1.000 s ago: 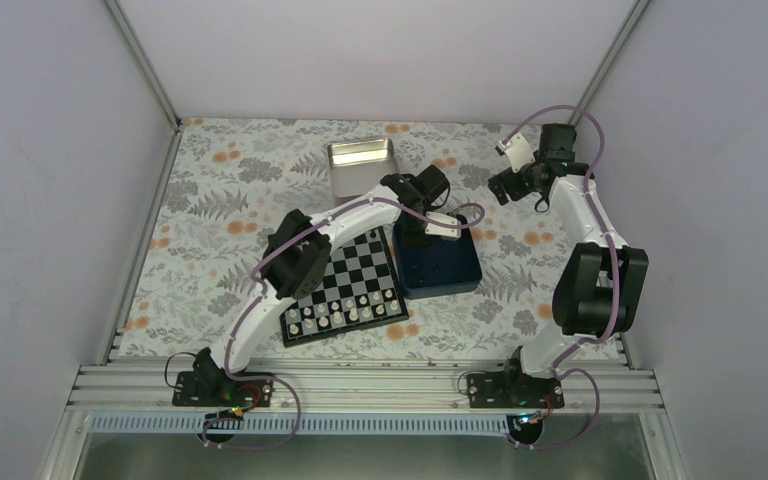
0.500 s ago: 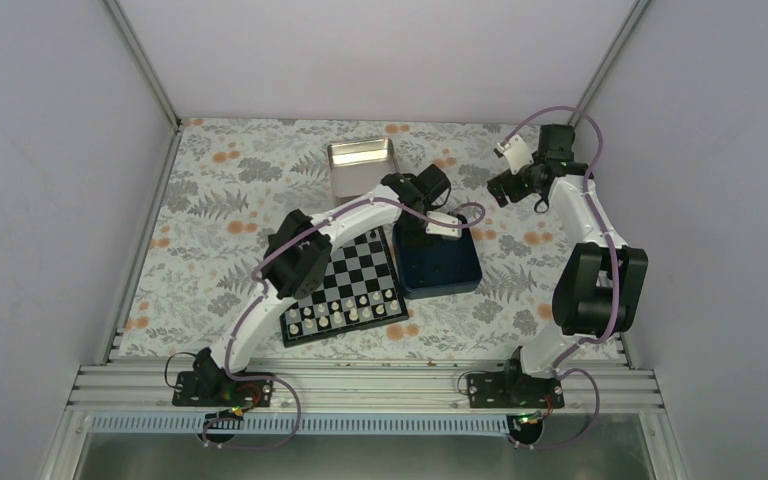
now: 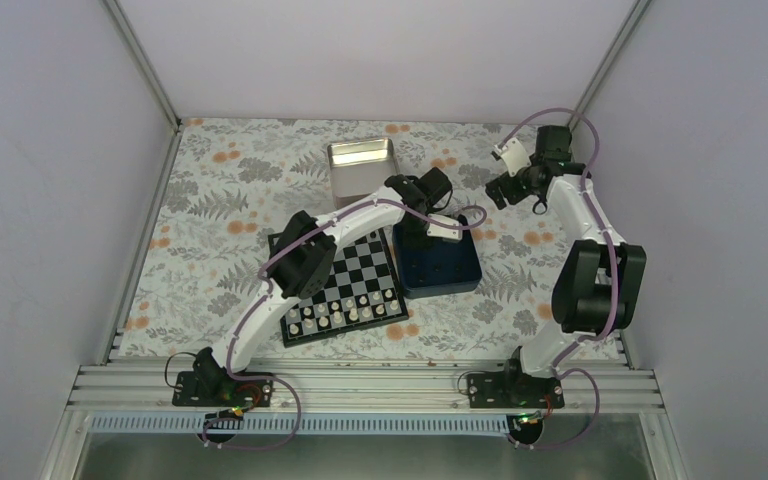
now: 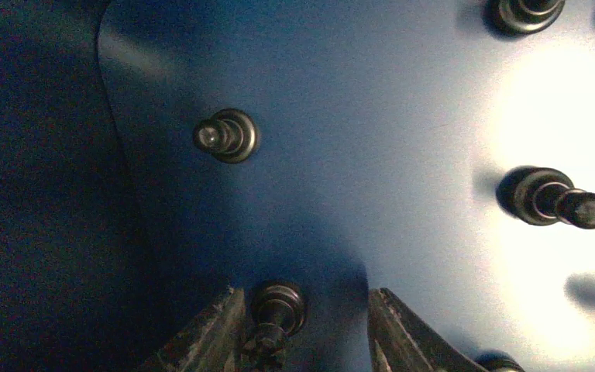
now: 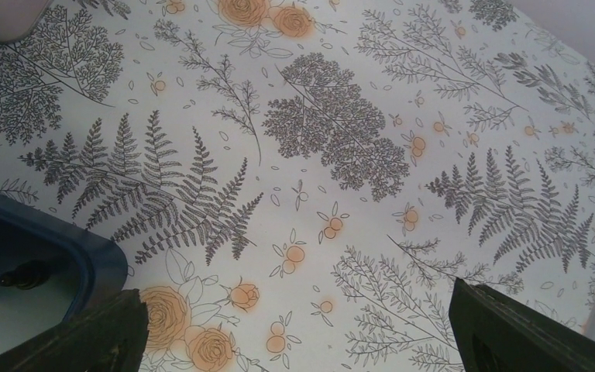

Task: Set up the chess pieces on the board
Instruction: Pick up the chess piece from the storage box.

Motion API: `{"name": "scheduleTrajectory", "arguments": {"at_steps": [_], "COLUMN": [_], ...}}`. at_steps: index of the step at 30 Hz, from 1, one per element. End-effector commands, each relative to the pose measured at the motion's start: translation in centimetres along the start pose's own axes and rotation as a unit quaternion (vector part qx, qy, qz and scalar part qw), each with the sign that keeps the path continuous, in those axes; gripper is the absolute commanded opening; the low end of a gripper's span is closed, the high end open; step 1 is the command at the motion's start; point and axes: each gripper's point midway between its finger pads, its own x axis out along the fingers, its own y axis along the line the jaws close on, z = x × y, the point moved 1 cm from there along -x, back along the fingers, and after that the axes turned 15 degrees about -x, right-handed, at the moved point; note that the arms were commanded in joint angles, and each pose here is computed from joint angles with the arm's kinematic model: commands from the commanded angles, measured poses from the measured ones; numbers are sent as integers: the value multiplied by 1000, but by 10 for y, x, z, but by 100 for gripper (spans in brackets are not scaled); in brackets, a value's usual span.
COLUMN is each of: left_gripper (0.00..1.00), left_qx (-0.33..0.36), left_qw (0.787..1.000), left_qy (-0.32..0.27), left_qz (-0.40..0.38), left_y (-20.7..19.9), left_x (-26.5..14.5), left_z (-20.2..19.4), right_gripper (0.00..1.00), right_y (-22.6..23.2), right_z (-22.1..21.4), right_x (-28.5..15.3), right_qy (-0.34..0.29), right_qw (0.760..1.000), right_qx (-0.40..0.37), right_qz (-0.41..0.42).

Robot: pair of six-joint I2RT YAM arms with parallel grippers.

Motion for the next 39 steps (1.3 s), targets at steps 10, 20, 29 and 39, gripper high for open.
{"name": "scheduleTrajectory", "arguments": {"at_steps": [10, 20, 29, 39], "left_gripper": [17, 10, 8, 8], "left_qx": [9, 10, -11, -182], "left_qw": [1000, 999, 993, 966], "left_qy": [-7, -46, -83, -54], "left_qz": [-5, 11, 81, 174], "left_y": [-5, -5, 18, 82], "left_x": [-8, -43, -140, -207], "left_z": [8, 31, 29, -146], "right_gripper": [100, 100, 100, 100], "right_y": [10, 11, 8, 8], "right_z": [1, 0, -1, -2], "right_x": [7, 7, 6, 6], "right_qy": [-2, 0, 9, 13], "right_qw": [1000, 1000, 1000, 1000], "right_qx": [-9, -9, -10, -8], "right_qz": [19, 19, 11, 14]}}
